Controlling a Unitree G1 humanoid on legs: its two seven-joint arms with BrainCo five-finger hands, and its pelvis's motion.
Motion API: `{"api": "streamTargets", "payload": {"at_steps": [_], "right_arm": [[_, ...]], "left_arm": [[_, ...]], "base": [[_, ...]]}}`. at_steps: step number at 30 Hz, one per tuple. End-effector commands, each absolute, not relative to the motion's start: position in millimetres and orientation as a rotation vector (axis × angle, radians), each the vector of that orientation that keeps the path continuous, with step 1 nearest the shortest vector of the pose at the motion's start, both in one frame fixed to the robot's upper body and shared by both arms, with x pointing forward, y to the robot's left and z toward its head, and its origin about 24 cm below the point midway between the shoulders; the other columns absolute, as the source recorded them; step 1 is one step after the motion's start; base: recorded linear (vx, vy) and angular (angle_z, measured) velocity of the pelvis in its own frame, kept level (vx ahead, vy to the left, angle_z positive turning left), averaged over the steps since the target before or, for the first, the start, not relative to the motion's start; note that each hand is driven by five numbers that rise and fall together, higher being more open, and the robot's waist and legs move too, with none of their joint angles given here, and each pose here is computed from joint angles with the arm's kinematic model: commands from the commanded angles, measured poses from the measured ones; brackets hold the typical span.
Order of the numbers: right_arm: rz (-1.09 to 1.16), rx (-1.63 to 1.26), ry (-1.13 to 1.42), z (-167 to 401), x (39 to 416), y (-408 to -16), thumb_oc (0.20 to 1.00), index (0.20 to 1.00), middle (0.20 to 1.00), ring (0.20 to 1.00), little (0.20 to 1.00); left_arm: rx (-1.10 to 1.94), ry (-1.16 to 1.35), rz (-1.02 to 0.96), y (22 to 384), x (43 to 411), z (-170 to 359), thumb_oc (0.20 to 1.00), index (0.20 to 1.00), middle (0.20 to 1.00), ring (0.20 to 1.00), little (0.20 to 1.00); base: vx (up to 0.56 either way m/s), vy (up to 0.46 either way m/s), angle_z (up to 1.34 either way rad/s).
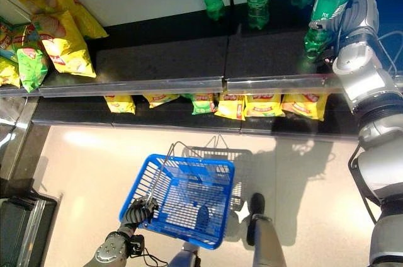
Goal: Pick up the snacks into the basket
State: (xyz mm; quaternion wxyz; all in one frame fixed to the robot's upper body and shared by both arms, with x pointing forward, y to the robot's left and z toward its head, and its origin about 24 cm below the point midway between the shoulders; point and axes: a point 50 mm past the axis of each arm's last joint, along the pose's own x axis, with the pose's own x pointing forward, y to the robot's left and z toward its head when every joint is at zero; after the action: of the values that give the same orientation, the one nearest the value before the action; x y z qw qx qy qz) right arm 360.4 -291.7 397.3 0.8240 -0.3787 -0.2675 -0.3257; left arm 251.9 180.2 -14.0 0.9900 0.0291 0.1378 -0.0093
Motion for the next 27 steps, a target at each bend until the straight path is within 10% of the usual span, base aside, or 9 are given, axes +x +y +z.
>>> {"api": "streamTargets", "payload": {"at_steps": [1,4,5,7,27], "right_arm": [[-0.633,-0.904,-0.586,394,367,-277,1.0,1.0,1.0,1.0,1.0],[-0.615,-0.905,-0.583,392,370,-274,1.0,1.0,1.0,1.0,1.0],[-0.603,-0.894,-0.581,391,371,-272,0.517,0.517,0.517,0.517,0.517],[-0.594,-0.876,-0.572,388,372,-272,0.2,0.2,0.2,0.2,0.2],[-0.581,-0.755,-0.543,378,376,-276,0.2,0.2,0.2,0.2,0.2]], "left_arm": [[0.092,0.163,0.018,199,252,5,0.2,0.2,0.2,0.2,0.2],[0.092,0.166,0.027,201,250,4,0.2,0.2,0.2,0.2,0.2],[0.091,0.164,0.034,202,251,5,0.2,0.2,0.2,0.2,0.2],[0.09,0.171,0.029,201,250,3,0.2,0.2,0.2,0.2,0.2],[0.106,0.168,0.018,201,251,5,0.2,0.2,0.2,0.2,0.2]], "base": [[0.0,0.0,0.0],[0.0,0.0,0.0],[0.0,0.0,0.0],[0.0,0.0,0.0],[-0.01,-0.003,0.06]]}}
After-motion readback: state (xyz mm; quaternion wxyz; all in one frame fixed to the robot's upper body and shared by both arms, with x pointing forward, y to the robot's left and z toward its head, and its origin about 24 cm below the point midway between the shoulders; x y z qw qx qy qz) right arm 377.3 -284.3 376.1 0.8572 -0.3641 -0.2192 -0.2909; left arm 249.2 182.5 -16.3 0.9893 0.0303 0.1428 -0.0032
